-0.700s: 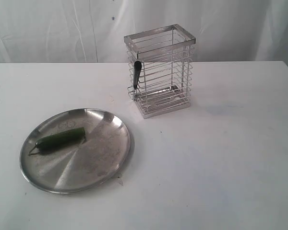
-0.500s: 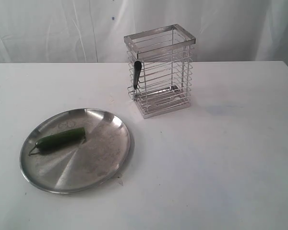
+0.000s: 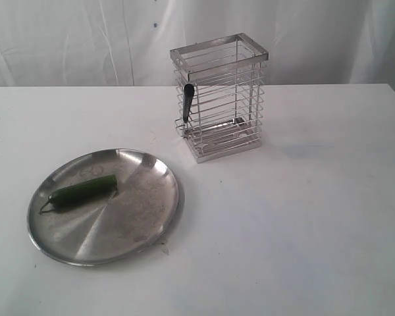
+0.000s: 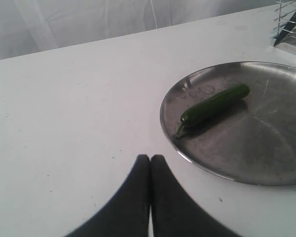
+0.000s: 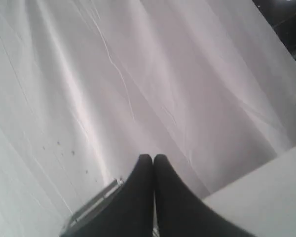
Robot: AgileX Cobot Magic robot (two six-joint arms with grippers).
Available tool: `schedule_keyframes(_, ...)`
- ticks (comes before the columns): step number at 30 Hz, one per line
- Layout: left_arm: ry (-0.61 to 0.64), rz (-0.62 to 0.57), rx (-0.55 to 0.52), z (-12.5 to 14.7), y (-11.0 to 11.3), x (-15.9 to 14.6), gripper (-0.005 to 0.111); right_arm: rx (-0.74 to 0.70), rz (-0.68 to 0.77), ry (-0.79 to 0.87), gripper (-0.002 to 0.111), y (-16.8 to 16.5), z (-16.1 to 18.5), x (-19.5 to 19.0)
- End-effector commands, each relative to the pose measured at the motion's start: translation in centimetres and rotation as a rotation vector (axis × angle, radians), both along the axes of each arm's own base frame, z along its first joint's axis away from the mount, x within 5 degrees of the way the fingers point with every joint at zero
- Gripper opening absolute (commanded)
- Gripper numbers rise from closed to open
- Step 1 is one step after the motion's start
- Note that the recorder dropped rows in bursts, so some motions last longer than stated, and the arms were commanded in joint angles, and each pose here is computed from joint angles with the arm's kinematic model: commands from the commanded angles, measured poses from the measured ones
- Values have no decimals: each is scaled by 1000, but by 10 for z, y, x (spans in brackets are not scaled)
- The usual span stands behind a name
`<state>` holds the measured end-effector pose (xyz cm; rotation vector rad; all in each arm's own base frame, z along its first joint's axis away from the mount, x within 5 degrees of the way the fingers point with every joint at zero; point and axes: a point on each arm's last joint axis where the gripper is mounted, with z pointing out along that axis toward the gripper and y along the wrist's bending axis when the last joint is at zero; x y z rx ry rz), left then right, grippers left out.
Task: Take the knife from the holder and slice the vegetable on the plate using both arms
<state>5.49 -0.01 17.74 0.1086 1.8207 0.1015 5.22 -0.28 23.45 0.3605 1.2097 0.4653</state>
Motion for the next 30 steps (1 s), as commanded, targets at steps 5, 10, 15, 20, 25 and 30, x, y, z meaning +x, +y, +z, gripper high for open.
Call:
schedule_keyframes(5, 2, -6, -5, -2, 0, 0, 0, 198, 115, -75, 0, 3, 17, -5)
schedule_keyframes(10, 2, -6, -5, -2, 0, 0, 0, -33, 201, -44, 0, 13, 61, -15)
schedule_keyframes(15, 2, -6, -5, -2, 0, 0, 0, -277, 305, 6, 0, 29, 93, 9)
schedule_keyframes(20, 2, -6, -5, -2, 0, 0, 0, -645, 347, 91, 0, 54, 112, 60)
schedule_keyframes(25, 2, -6, -5, -2, 0, 0, 0, -715, 427, 223, 0, 77, 115, 123)
schedule_keyframes(30, 2, -6, -5, -2, 0, 0, 0, -789, 475, 318, 0, 97, 106, 181)
